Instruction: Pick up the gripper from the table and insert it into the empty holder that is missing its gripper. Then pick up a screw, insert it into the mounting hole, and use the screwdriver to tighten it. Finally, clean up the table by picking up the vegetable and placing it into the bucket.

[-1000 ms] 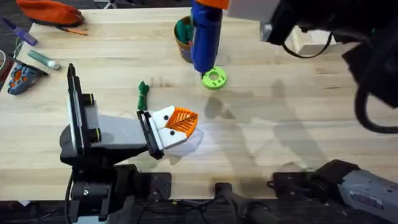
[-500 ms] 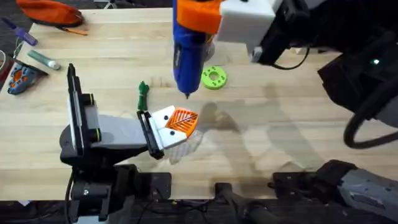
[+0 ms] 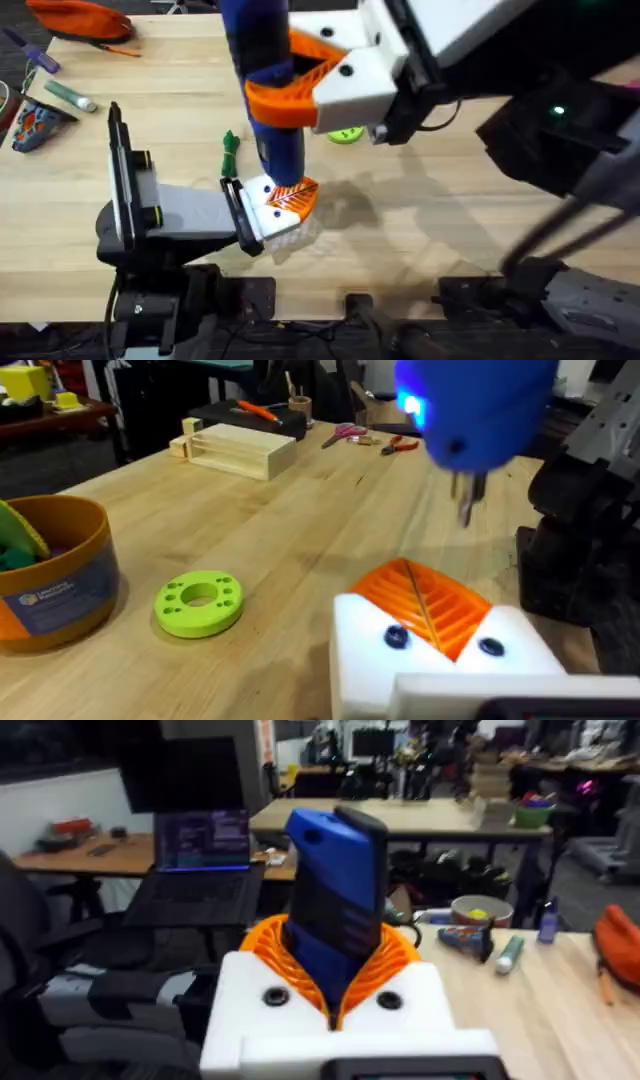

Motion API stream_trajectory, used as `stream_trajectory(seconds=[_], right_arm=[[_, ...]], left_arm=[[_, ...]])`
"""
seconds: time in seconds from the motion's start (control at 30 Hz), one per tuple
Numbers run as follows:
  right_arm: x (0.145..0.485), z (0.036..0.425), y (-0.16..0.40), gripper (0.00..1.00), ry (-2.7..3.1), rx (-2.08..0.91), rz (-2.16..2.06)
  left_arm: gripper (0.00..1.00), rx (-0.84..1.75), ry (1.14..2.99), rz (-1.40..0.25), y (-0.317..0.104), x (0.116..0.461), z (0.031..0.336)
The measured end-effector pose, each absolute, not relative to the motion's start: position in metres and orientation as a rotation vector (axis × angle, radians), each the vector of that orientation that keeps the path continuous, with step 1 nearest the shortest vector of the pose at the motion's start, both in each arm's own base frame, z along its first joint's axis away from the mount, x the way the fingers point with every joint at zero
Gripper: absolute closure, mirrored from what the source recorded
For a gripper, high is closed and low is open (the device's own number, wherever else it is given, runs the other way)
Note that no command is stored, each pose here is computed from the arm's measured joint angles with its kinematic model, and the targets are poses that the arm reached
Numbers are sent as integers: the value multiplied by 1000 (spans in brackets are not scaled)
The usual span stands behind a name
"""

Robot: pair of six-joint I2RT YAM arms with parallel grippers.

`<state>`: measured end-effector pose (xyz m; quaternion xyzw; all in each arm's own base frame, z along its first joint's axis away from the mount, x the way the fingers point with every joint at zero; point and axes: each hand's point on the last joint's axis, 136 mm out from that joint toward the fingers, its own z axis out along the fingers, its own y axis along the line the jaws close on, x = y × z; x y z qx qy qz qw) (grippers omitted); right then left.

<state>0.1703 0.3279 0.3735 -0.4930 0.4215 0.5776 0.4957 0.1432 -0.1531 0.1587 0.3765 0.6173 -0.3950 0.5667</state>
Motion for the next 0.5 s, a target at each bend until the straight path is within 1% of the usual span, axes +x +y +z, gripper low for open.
stream_trajectory(seconds=[0.13, 0.5], right_arm=[[174, 365, 337, 978, 1028, -1245, 1437], [172, 364, 341, 978, 979, -1312, 1449]], left_arm=[[994, 885, 1451, -928, -153, 143, 159], [994, 885, 1451, -928, -153, 143, 159]])
